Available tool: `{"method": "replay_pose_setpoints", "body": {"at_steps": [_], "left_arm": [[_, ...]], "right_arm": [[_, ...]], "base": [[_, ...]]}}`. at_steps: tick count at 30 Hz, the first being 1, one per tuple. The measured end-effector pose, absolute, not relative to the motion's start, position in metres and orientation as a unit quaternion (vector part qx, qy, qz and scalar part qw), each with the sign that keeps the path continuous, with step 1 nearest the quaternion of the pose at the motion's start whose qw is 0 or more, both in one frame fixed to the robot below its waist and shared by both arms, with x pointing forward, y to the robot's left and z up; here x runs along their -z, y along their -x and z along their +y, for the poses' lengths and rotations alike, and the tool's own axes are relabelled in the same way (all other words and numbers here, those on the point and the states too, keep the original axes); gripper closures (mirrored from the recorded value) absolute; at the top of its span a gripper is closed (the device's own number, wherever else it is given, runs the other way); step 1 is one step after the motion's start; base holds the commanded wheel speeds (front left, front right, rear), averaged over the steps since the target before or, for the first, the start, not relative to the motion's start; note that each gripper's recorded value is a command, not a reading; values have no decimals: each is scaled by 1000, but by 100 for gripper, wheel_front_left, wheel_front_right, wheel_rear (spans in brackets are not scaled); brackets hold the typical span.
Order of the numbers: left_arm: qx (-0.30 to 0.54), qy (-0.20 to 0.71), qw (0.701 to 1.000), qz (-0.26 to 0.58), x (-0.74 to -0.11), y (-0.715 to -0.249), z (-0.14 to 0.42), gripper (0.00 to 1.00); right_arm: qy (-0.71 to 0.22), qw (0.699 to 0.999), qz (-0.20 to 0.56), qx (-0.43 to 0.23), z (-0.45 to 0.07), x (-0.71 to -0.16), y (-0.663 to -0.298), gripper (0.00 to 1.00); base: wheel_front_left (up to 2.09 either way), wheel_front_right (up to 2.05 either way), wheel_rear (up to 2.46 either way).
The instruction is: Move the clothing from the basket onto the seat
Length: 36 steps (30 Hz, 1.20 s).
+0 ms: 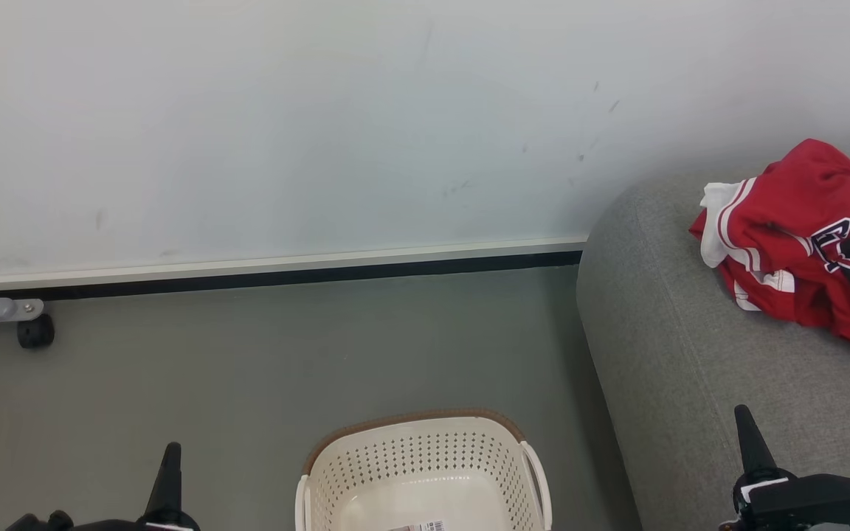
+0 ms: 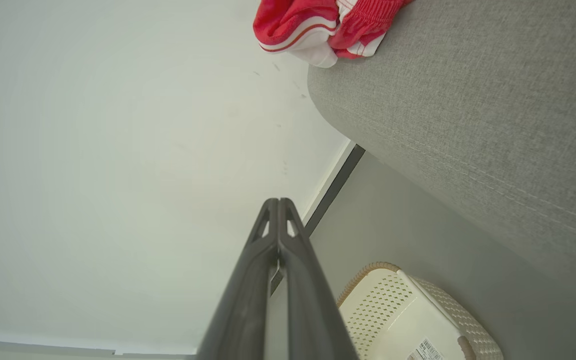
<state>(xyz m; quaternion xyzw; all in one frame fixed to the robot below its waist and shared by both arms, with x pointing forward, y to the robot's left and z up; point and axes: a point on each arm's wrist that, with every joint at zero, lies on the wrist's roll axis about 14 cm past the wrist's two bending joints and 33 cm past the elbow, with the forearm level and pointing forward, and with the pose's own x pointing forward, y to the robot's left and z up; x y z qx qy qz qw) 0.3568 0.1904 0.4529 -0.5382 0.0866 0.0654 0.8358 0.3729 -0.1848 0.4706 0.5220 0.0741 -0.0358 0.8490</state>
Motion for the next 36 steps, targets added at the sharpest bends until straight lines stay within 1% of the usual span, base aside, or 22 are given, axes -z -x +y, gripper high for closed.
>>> {"method": "replay_pose_setpoints", "body": {"at_steps": [19,32,36], "left_arm": [[-46,640,764,64,-466,-370,190,100],[-29,699,713,44,-476,-377,192,100],[-24,707,706,39,-479,-379,192,100]], "right_arm": [[-633,771,52,43,-196,-473,-376,100],[-704,709,24,38,-205,-481,-381,100],[-707,706,23,37,-205,-482,-381,100]], "base": [[0,0,0],[0,0,0],[0,0,0]]}}
